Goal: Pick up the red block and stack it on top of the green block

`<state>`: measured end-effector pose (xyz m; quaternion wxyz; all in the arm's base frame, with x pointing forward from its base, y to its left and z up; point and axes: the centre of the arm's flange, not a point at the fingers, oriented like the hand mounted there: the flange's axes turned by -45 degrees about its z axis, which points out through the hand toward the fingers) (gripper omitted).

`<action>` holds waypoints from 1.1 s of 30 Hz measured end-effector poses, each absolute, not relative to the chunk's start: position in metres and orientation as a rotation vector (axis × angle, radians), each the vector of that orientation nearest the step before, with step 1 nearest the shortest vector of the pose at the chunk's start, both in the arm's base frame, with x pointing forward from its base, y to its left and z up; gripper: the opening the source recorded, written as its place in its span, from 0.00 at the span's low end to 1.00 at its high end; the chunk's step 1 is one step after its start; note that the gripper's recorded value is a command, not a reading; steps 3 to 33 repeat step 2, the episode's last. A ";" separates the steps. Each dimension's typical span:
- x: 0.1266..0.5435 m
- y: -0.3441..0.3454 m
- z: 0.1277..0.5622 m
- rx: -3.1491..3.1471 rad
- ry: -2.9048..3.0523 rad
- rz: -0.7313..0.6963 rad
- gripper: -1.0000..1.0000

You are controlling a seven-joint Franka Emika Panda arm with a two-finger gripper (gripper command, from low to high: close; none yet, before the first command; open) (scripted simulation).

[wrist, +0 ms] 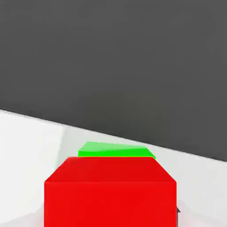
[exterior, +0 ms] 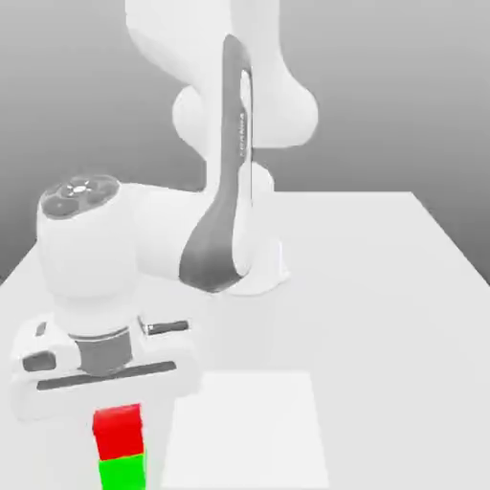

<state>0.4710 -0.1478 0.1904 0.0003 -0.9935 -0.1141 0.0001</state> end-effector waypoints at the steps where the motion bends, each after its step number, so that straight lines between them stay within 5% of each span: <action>1: 0.471 -0.148 0.190 -3.120 -0.358 0.000 1.00; 33: 0.471 -0.148 0.190 -3.120 -0.358 0.000 1.00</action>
